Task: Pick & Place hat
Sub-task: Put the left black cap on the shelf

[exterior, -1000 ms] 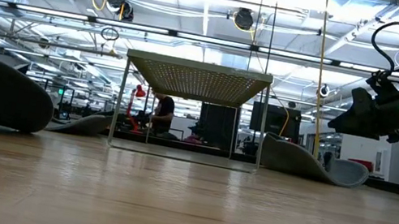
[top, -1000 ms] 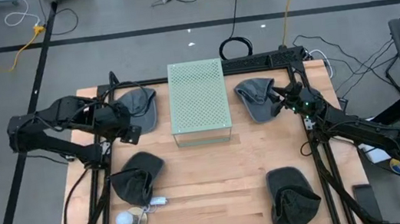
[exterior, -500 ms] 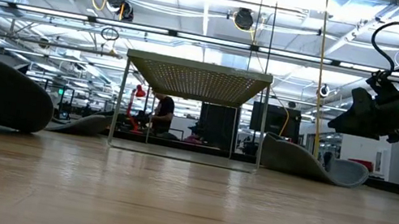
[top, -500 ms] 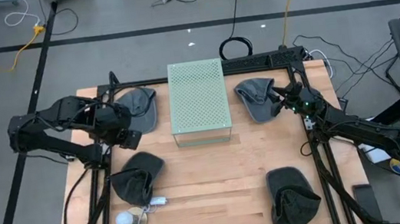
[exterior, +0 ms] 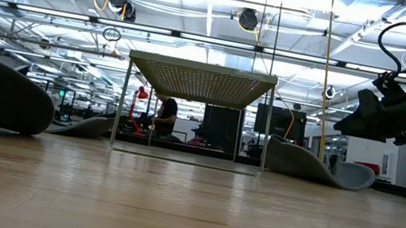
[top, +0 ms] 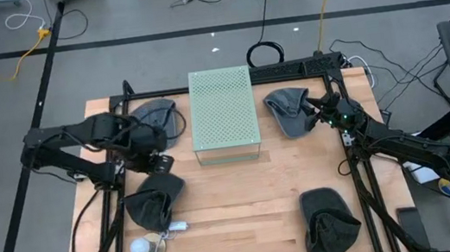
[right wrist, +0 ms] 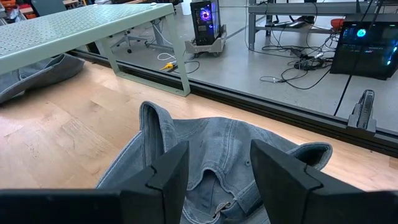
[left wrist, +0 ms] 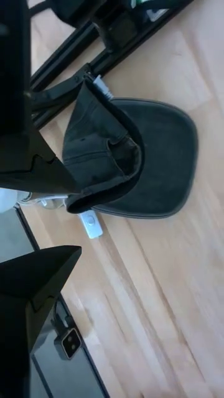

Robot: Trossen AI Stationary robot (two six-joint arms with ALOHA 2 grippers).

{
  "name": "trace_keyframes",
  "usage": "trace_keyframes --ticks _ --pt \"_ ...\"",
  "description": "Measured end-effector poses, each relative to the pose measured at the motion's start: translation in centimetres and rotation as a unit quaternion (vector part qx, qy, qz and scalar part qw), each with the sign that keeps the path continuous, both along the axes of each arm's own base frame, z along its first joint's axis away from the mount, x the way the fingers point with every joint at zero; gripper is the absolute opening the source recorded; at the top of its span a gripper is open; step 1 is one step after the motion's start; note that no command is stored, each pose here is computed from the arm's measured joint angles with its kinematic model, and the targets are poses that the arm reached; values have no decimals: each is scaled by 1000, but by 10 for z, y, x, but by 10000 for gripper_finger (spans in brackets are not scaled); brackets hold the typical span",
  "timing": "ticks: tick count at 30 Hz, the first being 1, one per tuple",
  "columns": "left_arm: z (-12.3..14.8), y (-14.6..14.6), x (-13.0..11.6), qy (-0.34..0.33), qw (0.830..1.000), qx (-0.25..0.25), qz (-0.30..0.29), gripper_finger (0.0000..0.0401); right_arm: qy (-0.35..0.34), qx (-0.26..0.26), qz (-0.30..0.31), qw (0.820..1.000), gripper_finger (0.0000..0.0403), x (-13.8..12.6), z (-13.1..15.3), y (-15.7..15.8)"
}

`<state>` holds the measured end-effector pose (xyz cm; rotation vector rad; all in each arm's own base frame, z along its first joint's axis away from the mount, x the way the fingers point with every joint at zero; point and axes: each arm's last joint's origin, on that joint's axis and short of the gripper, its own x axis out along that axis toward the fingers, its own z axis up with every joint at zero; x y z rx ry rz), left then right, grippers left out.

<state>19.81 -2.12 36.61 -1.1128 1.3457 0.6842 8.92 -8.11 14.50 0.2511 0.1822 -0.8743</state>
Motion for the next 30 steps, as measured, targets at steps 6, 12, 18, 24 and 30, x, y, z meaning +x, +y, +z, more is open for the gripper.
trace_keyframes --ticks 6,12,18,24,30 --pt "-11 -14 13 37 999 -1 3 147 0 0 0 1000 167 0 0 0" --pt "-19 -28 21 62 998 -2 23 147 0 0 0 1000 167 0 0 0" --pt "-22 -40 27 55 998 -8 36 147 0 0 0 1000 167 0 0 0" --pt "-25 -47 35 41 998 -11 47 147 0 0 0 1000 167 0 0 0" --pt "-41 -54 50 69 997 14 35 147 0 0 0 1000 167 0 0 0"
